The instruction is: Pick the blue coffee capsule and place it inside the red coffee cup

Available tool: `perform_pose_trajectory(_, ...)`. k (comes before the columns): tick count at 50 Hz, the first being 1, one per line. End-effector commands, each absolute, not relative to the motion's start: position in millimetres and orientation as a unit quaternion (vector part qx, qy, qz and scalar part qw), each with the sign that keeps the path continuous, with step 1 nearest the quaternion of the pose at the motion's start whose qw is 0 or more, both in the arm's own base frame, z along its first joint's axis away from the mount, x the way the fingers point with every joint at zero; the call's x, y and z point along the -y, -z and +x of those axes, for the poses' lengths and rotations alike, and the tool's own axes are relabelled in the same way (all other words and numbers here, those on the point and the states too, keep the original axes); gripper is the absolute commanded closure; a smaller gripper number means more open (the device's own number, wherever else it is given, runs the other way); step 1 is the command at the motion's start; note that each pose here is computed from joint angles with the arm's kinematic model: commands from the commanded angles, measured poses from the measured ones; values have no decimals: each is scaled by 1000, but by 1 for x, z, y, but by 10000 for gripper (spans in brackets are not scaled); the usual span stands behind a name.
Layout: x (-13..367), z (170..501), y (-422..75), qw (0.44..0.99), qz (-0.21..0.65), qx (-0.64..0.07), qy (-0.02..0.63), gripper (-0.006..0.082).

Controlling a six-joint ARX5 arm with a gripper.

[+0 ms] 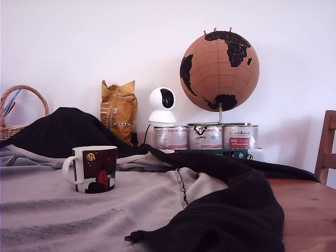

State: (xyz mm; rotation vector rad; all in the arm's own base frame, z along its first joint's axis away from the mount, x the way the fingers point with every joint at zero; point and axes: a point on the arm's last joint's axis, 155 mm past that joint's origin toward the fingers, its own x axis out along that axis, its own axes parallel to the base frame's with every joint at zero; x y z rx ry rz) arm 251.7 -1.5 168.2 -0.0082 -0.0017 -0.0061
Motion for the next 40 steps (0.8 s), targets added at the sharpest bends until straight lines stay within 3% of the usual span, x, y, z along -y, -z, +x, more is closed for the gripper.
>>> perform_pose_trajectory(1,15,247,-205,996,-51,66,43,785)
perform_pose_trajectory(8,15,246,-209,995,-52,73,43,785)
perform_pose_trajectory(23,15,243,-227,978,-172,103,58,782)
perform_pose_trajectory(31,28,236,-248,968,-184,134,103,780)
perform_pose_trajectory(40,20,246,-223,968,-233,62,71,780)
